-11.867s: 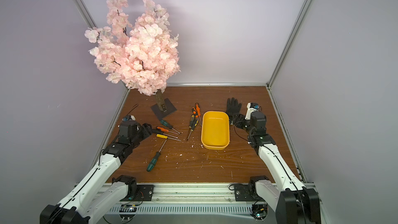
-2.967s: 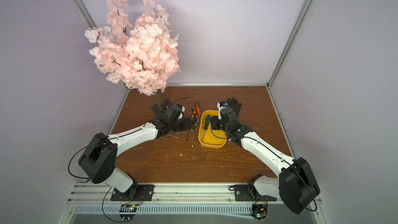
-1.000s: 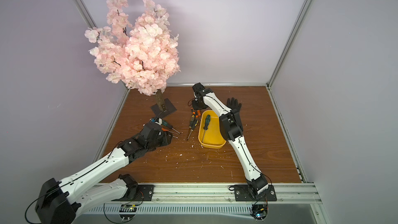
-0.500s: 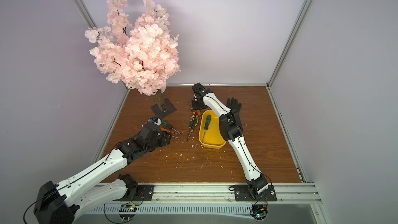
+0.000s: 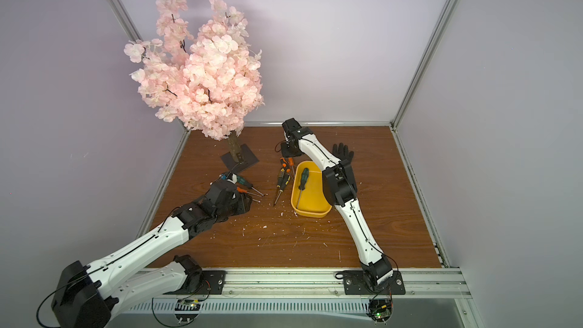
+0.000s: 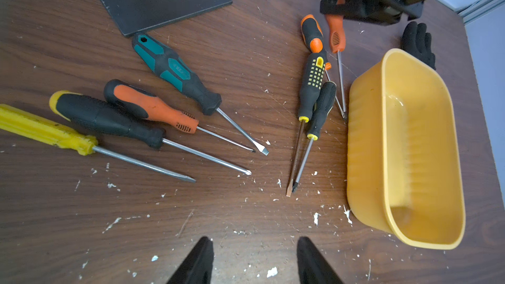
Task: Put the screwdriver on the desktop into the storage box
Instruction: Pick up the screwdriver from the center of the board, then place the screwdriver in the storage box.
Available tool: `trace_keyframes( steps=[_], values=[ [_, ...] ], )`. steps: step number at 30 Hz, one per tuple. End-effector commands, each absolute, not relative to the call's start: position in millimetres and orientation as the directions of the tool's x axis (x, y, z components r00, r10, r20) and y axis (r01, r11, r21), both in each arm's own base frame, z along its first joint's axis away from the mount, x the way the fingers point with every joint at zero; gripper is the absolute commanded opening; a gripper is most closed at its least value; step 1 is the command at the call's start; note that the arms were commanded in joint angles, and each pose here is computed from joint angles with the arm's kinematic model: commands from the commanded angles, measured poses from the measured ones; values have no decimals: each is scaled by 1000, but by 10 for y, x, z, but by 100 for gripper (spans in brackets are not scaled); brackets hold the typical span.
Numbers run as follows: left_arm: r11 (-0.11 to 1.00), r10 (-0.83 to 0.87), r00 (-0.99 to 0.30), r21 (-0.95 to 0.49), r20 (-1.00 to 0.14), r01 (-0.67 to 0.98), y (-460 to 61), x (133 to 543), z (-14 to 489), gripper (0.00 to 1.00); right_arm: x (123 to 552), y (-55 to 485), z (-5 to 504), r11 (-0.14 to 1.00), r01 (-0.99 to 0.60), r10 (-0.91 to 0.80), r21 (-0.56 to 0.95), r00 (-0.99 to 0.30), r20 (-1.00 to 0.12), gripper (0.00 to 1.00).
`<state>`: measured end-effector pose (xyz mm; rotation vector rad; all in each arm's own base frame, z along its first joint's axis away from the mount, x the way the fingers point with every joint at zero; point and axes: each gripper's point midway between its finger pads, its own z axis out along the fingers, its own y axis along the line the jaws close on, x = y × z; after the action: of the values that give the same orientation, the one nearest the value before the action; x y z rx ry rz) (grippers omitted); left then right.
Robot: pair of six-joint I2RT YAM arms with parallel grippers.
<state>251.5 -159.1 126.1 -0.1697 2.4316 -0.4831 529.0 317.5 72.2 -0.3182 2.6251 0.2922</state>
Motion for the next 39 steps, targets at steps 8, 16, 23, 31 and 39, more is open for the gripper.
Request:
trace_keyframes(
  steps=[8, 16, 23, 31, 39],
  values=[
    [922, -191, -786, -382, -589, 62, -1731, 2585, 1294, 53, 5341, 3208, 2152, 916, -291, -22, 277, -726, -688, 26],
    [919, -168, -791, -383, -588, 90, -1834, 2656, 1334, 53, 5119, 3112, 2540, 886, -306, 46, 348, -690, -723, 26],
    [916, -135, -803, -382, -580, 122, -1950, 2724, 1311, 53, 4681, 2816, 2509, 852, -267, 158, 450, -688, -708, 26],
    [911, -105, -811, -383, -575, 154, -2092, 2829, 1295, 53, 4112, 2340, 2098, 850, -144, 282, 507, -689, -668, 24],
    [905, -92, -823, -392, -561, 166, -2187, 2875, 1248, 53, 3910, 2089, 1689, 843, -34, 375, 536, -678, -632, 24]
  ],
)
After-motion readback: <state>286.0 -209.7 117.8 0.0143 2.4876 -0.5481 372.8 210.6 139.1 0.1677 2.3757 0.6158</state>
